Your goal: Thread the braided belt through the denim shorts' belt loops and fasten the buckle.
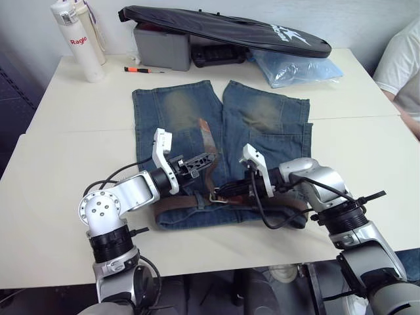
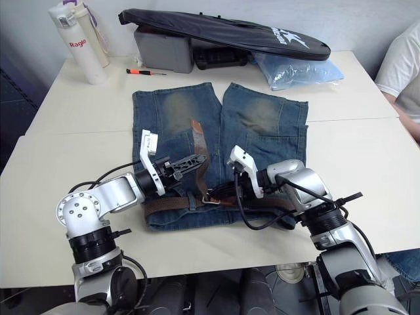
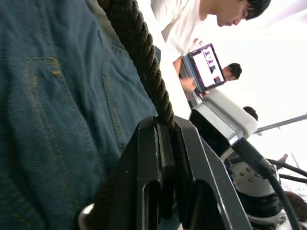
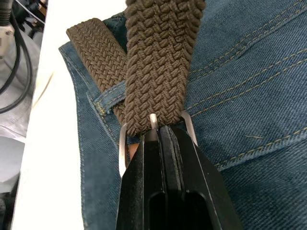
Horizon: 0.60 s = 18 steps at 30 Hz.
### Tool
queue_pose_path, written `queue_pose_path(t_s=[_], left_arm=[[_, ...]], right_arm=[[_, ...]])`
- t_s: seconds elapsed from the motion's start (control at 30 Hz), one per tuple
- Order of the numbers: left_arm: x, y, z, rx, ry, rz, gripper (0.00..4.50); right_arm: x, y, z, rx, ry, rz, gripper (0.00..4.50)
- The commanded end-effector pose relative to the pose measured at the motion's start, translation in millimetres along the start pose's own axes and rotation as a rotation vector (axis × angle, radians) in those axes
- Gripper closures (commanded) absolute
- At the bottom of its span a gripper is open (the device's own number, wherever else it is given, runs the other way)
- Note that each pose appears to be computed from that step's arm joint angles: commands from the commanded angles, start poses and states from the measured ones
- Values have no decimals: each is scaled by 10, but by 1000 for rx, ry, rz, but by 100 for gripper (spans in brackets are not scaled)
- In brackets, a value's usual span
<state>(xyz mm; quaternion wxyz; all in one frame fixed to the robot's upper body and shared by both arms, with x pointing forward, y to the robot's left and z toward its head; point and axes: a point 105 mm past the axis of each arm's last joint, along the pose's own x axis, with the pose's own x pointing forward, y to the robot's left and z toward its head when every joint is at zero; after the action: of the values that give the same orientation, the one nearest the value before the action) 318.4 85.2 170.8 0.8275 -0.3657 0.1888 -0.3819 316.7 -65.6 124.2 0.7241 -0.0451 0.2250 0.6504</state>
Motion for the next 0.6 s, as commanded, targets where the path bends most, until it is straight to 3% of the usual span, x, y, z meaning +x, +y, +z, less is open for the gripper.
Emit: queue_pose_path(t_s=[0.03, 0.13, 0.33, 0.6], left_arm=[[-180, 320, 57, -53, -70, 150, 450], [-252, 424, 19, -86, -79, 197, 450], [-261, 238, -43, -112, -51, 73, 450], [-268, 165, -124, -111, -11, 35, 450]], right_arm=[[-64, 50, 32, 7, -37, 15, 446], [-86, 69, 49, 13, -54, 10, 446], [-107, 92, 145, 4, -85, -5, 446], [-77, 76, 268, -7, -100, -18, 446]])
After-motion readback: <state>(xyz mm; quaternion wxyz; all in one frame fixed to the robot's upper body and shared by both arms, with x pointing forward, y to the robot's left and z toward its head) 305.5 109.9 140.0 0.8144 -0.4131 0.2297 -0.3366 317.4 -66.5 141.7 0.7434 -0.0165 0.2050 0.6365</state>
